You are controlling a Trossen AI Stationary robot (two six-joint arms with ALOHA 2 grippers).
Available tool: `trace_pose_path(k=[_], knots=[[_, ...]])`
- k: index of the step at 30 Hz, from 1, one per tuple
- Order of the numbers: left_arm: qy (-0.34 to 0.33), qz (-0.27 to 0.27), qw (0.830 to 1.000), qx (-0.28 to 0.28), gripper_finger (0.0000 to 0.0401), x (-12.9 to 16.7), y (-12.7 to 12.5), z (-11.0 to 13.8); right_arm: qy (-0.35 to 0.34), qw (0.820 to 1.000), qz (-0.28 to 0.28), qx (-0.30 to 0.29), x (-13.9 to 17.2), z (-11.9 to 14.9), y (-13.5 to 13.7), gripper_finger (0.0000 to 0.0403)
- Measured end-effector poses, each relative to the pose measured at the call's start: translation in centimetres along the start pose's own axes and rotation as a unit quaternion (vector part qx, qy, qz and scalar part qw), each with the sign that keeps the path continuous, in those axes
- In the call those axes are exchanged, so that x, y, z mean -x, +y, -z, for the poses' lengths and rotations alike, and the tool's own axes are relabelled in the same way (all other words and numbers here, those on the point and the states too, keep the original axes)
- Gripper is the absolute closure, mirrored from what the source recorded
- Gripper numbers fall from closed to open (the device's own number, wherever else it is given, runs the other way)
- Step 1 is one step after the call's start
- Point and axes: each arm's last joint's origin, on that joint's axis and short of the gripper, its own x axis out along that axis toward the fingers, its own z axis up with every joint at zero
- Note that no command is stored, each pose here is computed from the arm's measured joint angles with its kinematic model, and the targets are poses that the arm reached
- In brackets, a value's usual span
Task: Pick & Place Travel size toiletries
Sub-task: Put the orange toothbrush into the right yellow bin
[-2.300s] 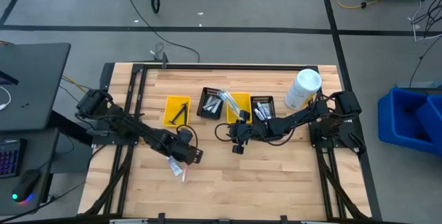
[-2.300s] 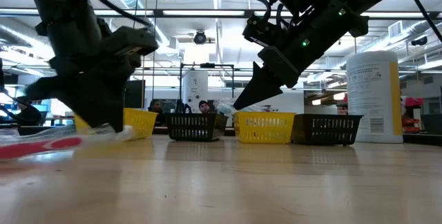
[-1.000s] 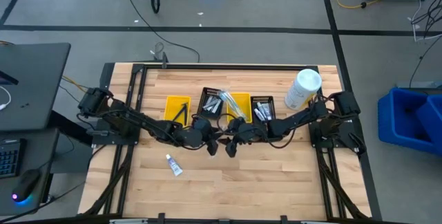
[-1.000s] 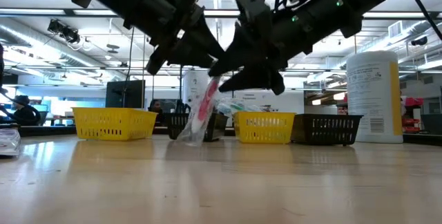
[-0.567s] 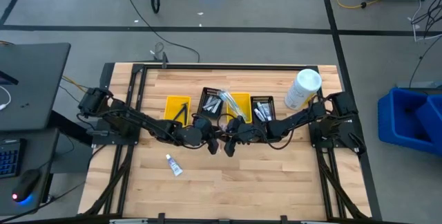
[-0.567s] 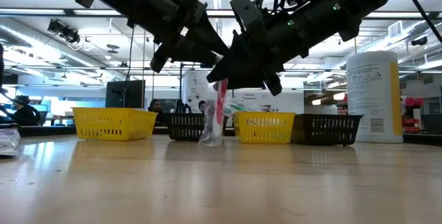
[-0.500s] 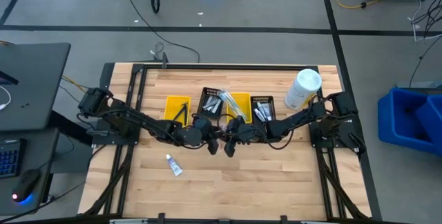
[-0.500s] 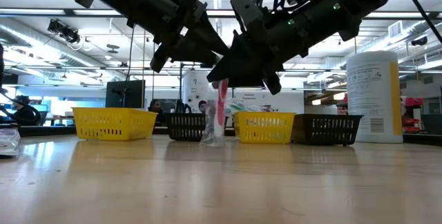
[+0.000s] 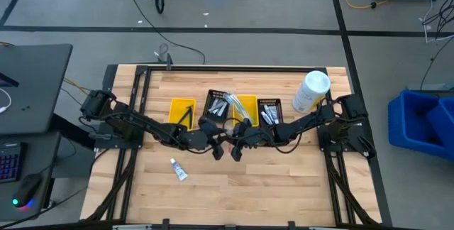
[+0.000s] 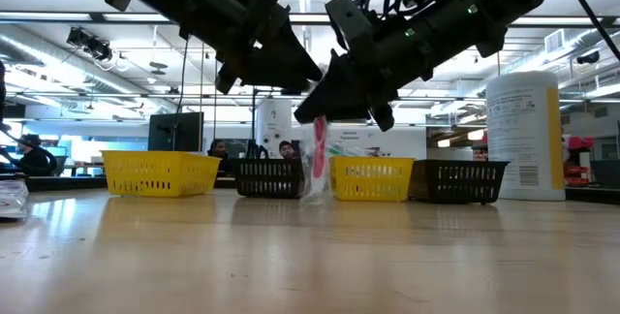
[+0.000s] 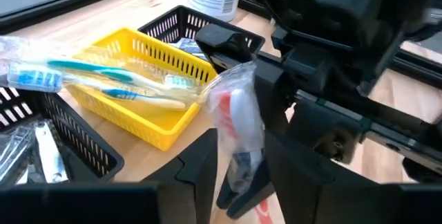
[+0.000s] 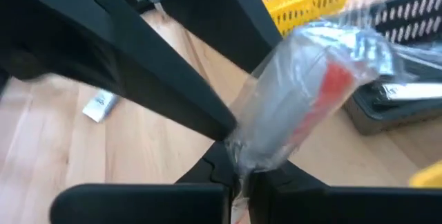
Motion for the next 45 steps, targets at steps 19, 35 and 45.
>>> trace_pose_path(k=[19, 35, 45], knots=[[-0.005, -0.014, 1.0, -0.006, 0.0227, 0.0, 0.1, 0.0, -0.023, 0.986, 0.161, 0.039, 7.5, -6.7, -4.6, 0.0384], [-0.006, -0.017, 1.0, -0.003, 0.023, -0.1, 0.3, -0.1, 0.07, 0.977, 0.189, 0.073, 3.7, -5.7, -10.6, 0.0384], [-0.005, -0.018, 1.0, -0.017, 0.023, -0.2, 0.3, -0.1, 0.101, 0.977, 0.173, 0.072, 2.6, -4.7, -11.2, 0.0362]])
